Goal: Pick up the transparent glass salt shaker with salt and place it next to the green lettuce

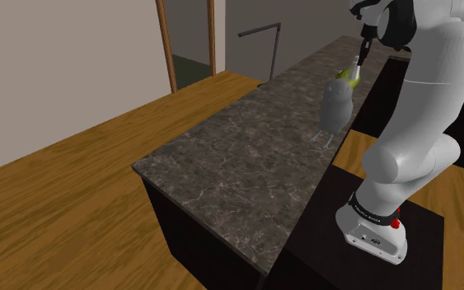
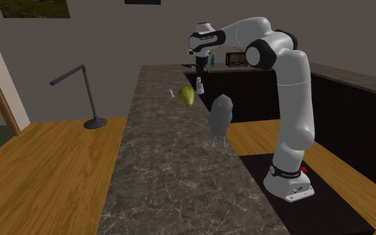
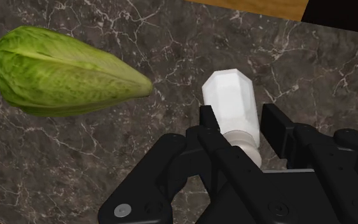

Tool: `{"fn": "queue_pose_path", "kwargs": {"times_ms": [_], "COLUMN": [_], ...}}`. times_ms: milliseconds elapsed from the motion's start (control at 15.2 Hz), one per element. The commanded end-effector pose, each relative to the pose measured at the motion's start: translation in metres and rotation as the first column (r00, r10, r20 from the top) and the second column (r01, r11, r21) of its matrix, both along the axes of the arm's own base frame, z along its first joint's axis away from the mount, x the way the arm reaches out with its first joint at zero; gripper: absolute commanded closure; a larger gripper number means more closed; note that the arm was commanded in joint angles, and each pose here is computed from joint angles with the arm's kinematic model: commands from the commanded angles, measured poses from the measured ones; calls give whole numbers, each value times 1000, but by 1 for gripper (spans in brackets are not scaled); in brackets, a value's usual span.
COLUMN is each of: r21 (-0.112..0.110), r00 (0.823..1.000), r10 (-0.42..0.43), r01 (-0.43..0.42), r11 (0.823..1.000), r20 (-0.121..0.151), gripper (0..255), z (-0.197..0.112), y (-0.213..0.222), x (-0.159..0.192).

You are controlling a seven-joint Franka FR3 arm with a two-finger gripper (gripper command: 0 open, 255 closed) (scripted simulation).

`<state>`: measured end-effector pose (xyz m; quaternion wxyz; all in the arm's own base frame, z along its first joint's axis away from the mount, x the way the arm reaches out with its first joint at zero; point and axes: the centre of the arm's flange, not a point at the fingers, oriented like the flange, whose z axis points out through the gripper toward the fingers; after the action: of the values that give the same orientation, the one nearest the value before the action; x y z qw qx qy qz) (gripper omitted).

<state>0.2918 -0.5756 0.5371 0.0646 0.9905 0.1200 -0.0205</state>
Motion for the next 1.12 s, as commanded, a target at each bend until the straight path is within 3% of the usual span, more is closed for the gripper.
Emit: {"fn": "queue_pose_path", "kwargs": {"times_ms": [0,1056], "r21": [-1,-1], "r00": [1000,1000], "r10": [0,0], "r01": [0,0], "r11": [1000,1000], "r20": [0,0], "gripper": [255,255], "z": [-9,-94], "y": [0,0], "x": [0,0]}}
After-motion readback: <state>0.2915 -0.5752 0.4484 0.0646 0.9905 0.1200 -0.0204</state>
